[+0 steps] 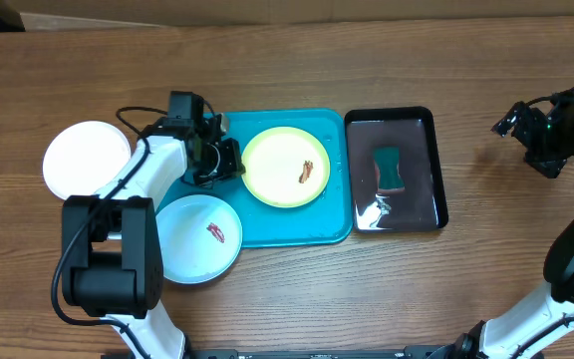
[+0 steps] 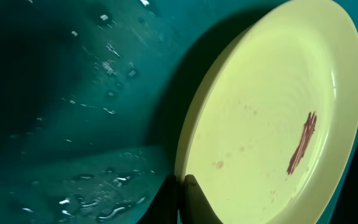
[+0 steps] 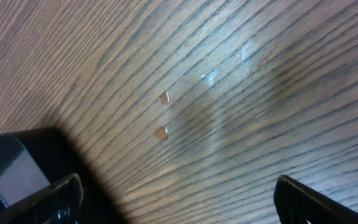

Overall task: Clean dirty plates on tray and stack at the side
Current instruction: 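Drag the yellow plate rightward on the teal tray and grip its left rim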

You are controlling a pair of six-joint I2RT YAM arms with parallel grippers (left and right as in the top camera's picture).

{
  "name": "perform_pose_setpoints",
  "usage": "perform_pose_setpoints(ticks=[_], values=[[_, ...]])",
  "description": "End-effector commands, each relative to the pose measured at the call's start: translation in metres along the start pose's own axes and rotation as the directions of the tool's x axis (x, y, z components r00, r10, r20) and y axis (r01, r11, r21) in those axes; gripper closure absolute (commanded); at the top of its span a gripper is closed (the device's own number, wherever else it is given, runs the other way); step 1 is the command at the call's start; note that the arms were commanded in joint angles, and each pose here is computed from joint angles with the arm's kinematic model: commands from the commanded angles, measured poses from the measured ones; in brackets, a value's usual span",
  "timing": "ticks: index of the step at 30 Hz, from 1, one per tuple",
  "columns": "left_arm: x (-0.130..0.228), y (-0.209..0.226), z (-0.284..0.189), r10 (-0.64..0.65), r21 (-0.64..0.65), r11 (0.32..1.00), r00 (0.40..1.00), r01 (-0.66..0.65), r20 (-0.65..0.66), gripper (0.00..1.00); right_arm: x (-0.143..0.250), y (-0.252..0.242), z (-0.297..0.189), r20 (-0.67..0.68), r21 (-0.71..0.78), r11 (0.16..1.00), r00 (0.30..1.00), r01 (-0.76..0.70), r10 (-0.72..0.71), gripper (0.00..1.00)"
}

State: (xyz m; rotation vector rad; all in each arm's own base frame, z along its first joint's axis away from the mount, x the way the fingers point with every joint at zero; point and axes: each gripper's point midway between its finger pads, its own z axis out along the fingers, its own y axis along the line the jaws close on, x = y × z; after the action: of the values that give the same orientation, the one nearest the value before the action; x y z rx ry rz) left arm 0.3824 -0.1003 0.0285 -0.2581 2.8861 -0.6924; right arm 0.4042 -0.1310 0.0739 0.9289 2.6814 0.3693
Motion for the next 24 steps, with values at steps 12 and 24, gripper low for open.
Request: perform_pose_setpoints(ticks=[12,24], values=[[-0.027,0.009,0.0,0.104,-0.125,0.988,0.989,-0.091,0.104,0.64,-0.009,0.004,-0.008,0.029,-0.013,1.0,1.0,0.003,-0.003,0.0],[-0.028,-0.011,0.01,0.249,-0.177,0.958,0.961,-0.226,0.12,0.67,-0.009,0.005,-0.008,0.029,-0.013,1.0,1.0,0.003,-0.003,0.0]])
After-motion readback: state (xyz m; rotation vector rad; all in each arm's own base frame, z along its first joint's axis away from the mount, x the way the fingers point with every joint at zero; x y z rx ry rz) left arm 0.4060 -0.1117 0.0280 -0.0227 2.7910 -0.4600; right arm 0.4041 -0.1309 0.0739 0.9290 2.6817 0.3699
